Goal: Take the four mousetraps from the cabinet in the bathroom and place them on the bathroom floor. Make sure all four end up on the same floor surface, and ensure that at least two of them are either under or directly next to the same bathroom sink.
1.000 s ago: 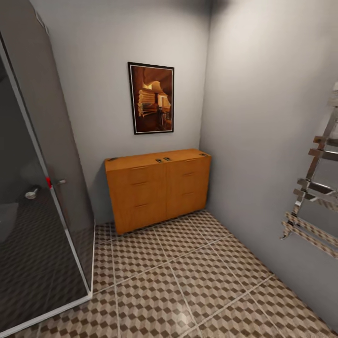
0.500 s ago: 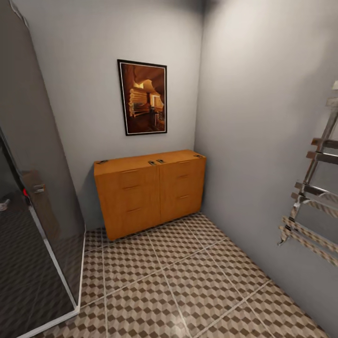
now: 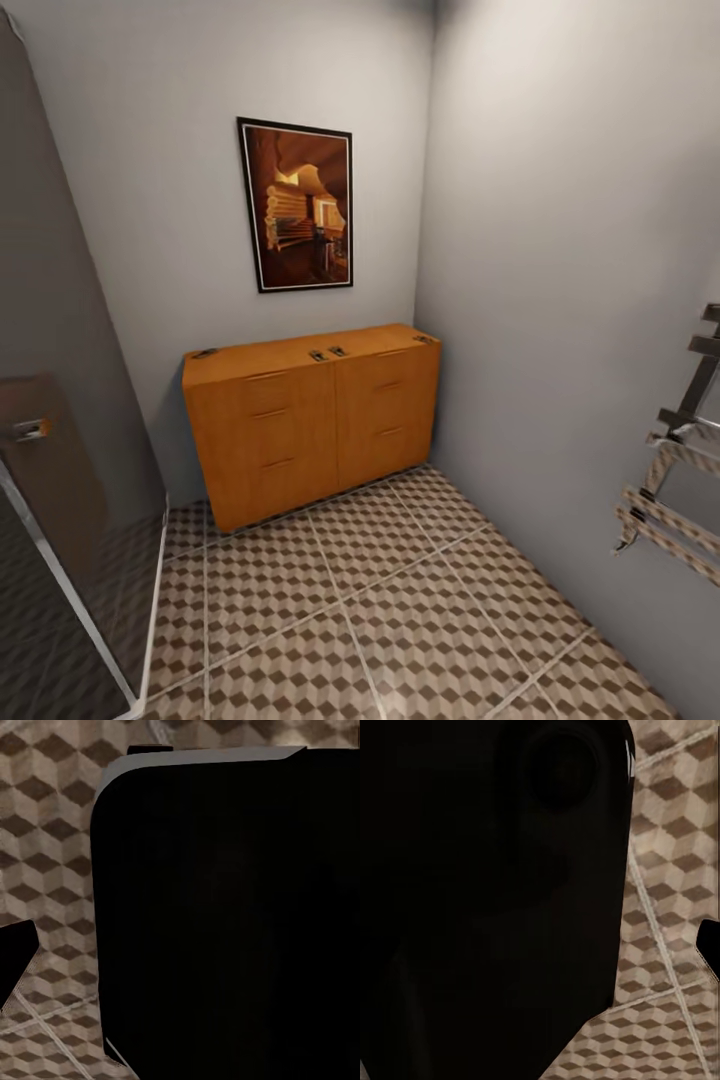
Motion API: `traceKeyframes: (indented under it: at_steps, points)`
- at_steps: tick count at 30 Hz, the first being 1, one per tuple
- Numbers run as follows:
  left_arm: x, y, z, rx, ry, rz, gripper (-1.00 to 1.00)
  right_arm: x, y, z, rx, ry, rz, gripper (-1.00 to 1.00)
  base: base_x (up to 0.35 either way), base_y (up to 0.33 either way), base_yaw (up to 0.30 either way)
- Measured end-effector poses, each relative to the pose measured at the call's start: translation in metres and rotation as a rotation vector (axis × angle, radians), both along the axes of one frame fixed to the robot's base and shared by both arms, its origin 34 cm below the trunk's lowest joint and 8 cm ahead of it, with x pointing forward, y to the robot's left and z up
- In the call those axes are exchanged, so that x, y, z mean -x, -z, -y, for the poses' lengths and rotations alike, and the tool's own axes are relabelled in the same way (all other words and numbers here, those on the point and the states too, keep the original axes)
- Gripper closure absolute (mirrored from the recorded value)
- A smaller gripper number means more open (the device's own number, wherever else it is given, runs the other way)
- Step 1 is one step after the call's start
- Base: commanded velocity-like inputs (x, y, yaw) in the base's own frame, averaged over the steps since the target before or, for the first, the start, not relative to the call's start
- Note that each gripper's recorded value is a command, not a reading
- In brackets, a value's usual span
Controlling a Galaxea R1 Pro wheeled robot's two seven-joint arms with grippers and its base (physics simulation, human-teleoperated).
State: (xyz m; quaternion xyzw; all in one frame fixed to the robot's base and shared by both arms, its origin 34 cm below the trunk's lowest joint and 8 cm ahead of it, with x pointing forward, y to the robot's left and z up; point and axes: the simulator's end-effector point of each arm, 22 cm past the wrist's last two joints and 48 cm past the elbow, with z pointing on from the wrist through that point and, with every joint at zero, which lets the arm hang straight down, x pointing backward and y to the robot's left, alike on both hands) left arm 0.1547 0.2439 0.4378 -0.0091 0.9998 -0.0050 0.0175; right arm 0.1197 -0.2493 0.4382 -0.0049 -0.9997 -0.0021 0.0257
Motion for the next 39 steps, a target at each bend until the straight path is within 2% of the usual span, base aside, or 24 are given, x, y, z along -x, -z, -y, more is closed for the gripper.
traceKeyframes:
  at_steps: [39]
  points:
    - [0.0,0.0,-0.0001,0.0,-0.001,0.0,-1.0,0.0004,0.0,0.0,0.0,0.0,-0.002,-1.0,0.32,0.0,0.0]
